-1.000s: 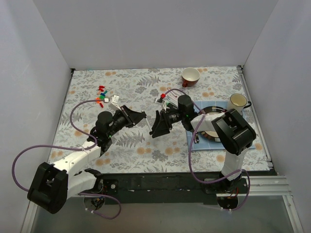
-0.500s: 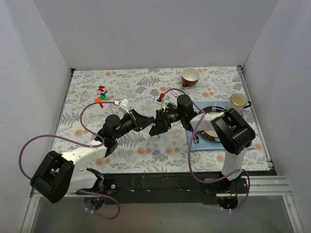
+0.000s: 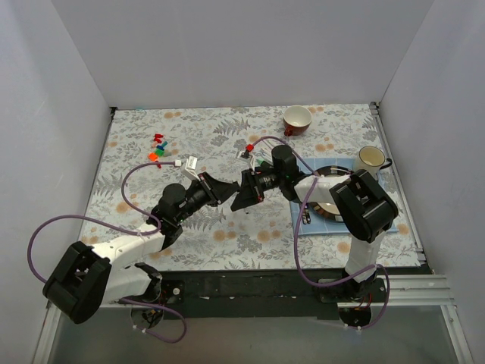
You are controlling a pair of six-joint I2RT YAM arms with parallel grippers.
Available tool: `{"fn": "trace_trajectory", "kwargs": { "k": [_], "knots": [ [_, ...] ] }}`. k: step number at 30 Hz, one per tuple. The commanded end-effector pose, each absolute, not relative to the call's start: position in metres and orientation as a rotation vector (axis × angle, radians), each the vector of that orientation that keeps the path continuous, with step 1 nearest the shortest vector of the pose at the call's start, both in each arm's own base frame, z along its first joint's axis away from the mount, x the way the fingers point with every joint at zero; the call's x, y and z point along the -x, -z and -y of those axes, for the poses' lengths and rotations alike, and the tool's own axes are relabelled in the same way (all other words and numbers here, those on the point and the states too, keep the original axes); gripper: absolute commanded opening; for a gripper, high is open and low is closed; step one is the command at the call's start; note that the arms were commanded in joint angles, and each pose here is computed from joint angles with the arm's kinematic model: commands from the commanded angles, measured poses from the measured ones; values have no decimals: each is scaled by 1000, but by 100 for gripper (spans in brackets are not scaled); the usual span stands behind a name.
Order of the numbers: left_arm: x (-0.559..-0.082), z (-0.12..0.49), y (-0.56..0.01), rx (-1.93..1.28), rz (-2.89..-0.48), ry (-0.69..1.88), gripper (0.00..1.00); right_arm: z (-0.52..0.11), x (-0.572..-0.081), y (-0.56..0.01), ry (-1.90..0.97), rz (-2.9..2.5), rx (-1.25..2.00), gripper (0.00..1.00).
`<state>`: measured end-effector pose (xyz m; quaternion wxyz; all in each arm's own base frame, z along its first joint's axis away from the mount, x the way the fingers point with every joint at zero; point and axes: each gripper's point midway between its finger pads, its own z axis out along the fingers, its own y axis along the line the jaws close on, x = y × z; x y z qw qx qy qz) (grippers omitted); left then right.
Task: Open the pen caps
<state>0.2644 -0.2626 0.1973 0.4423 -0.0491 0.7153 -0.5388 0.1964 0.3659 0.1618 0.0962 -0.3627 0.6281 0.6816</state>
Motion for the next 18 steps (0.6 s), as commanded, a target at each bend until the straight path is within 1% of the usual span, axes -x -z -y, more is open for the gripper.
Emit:
{"fn": "trace_trajectory", "kwargs": {
  "k": [1, 5, 18],
  "knots": [
    [-266, 259, -209, 106, -1718, 1319, 22, -363, -206, -177, -1968, -1795, 1103, 1],
    [-270, 261, -215, 100, -1710, 1317, 31, -363, -204, -178, -1976, -1779, 1125, 1],
    [-276, 273, -217, 70, -1709, 1356, 32, -362, -198, -180, -2004, -1763, 1155, 1]
  ]
}}
